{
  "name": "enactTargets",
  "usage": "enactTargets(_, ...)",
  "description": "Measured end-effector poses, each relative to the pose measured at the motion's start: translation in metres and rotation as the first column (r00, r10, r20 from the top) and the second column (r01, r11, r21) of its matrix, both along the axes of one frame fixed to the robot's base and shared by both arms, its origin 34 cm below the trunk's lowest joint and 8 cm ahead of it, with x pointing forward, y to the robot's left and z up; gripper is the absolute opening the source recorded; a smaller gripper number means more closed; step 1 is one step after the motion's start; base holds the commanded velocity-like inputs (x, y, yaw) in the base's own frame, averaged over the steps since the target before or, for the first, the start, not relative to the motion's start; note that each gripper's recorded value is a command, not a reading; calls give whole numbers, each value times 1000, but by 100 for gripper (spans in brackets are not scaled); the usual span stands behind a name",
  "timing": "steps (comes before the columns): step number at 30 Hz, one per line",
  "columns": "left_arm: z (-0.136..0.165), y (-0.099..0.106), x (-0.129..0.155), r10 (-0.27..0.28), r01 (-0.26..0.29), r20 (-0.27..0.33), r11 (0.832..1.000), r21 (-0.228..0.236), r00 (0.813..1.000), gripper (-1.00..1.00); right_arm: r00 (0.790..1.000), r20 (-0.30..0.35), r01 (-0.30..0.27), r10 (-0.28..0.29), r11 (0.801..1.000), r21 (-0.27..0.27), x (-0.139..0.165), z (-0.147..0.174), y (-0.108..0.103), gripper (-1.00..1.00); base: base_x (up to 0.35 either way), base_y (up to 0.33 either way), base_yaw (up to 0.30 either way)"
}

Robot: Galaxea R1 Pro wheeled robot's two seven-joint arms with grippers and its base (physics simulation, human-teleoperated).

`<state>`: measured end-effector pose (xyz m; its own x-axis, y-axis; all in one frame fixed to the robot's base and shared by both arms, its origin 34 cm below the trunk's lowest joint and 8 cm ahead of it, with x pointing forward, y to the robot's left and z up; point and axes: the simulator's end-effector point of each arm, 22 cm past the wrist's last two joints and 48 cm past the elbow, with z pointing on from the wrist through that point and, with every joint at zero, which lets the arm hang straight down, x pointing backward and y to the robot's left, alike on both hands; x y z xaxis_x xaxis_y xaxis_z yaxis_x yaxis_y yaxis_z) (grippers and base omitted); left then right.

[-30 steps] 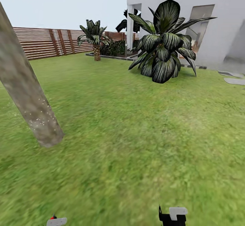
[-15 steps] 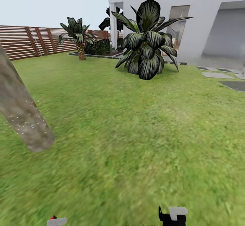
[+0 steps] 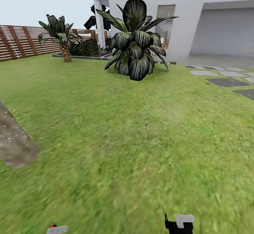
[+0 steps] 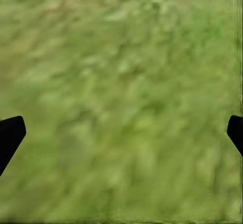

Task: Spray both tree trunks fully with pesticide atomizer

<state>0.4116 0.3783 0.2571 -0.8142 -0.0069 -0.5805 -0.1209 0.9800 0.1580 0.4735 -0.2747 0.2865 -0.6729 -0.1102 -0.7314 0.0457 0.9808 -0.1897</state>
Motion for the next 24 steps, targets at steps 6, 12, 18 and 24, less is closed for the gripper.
enactTargets(6,0,12,-3,86,-86,8,996,-14,996,-100,1000,-4,-1,1,1000,0,-1,-2,0,100,0,0,-272)
enactTargets(12,-1,8,-4,91,-91,13,996,-18,996,-100,1000,-7,-1,1,1000,1,-2,-3,1,100,0,0,-283)
enactTargets(18,-2,5,-6,90,-90,10,996,-22,996,-100,1000,-7,-1,1,1000,2,-2,-3,1,100,0,-17,-299)
enactTargets(24,-2,4,-6,83,-83,9,996,-21,997,-100,1000,-7,-1,1,1000,2,-2,-3,1,100,0,-239,-300)
